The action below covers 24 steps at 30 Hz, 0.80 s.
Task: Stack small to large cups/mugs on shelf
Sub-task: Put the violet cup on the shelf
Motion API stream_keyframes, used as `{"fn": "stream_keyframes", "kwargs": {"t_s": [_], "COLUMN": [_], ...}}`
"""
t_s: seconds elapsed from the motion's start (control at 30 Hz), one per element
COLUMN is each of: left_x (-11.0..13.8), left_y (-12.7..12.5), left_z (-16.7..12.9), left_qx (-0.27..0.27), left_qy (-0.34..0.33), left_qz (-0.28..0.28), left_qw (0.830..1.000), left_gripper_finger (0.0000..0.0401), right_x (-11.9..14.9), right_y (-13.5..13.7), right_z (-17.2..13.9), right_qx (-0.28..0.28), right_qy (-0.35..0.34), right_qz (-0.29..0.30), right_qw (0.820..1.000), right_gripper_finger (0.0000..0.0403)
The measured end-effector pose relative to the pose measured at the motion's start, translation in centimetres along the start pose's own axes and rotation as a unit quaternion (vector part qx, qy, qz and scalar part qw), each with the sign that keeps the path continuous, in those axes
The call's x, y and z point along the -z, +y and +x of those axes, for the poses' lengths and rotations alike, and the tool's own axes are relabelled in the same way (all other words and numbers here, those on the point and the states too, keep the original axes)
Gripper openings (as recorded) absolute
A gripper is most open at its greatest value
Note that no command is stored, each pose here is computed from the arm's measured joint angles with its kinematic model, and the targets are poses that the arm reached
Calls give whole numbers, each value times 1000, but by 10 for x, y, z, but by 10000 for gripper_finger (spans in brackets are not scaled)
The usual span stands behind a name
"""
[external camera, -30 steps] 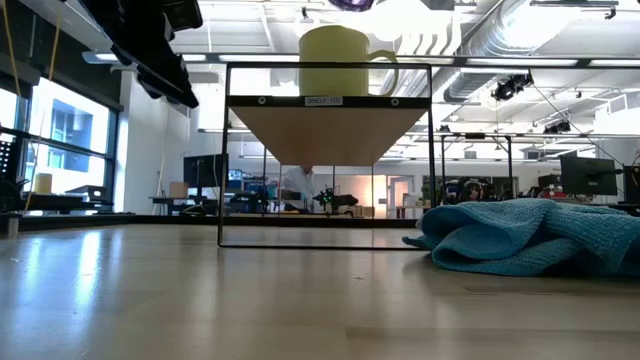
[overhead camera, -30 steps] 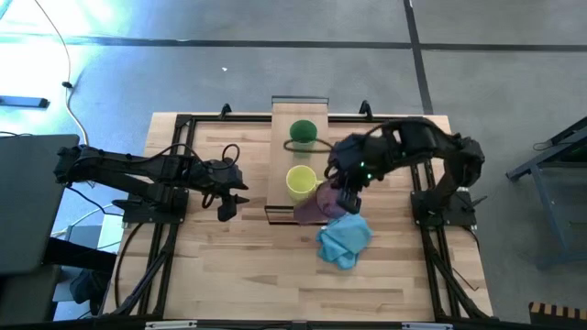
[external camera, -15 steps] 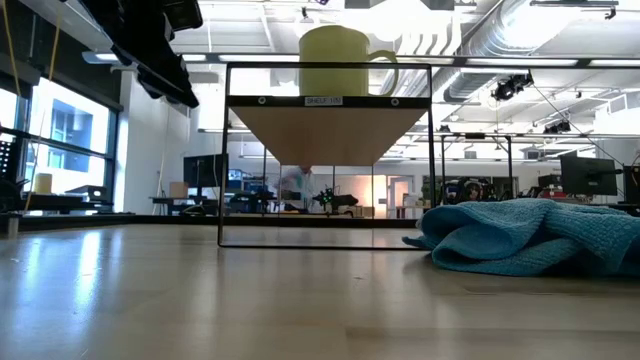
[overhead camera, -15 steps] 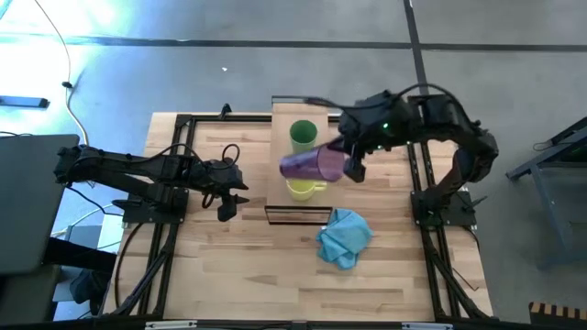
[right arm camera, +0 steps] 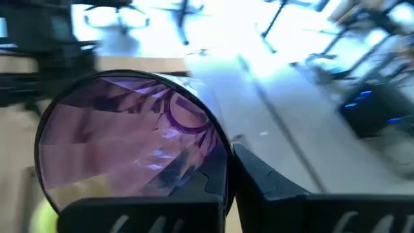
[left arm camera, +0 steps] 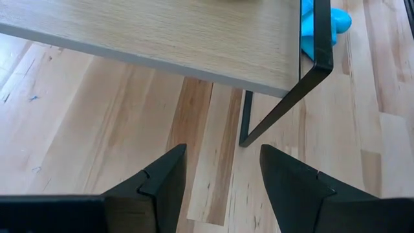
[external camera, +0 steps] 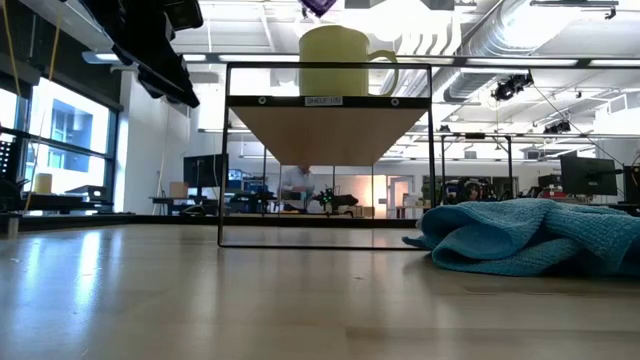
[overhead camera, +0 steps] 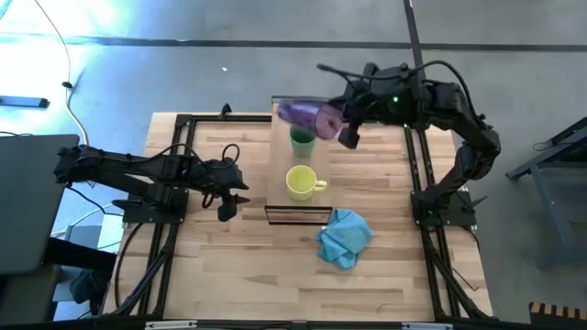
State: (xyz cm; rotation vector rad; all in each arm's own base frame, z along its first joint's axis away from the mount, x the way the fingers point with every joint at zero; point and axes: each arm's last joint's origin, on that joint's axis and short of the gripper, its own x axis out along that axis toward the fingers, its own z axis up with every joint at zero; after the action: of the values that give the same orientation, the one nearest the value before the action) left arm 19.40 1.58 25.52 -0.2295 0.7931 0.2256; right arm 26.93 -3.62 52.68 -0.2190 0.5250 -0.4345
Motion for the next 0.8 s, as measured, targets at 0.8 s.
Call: {"fn": "stream_keyframes", "kwargs": {"t_s": [0.8], "left_x": [0], "left_y": [0], "left_z": [0], "left_qx": [0], "left_qy": [0], "left_qz": [0], "left_qw": [1000], "left_gripper_finger": [184], "right_x": [14], "right_y": [-89], "right_z": [17], "right_qx": [208], "right_qy": [53], "right_qz": [-51], "right_qw": [975], "right_gripper_finger": [0]}}
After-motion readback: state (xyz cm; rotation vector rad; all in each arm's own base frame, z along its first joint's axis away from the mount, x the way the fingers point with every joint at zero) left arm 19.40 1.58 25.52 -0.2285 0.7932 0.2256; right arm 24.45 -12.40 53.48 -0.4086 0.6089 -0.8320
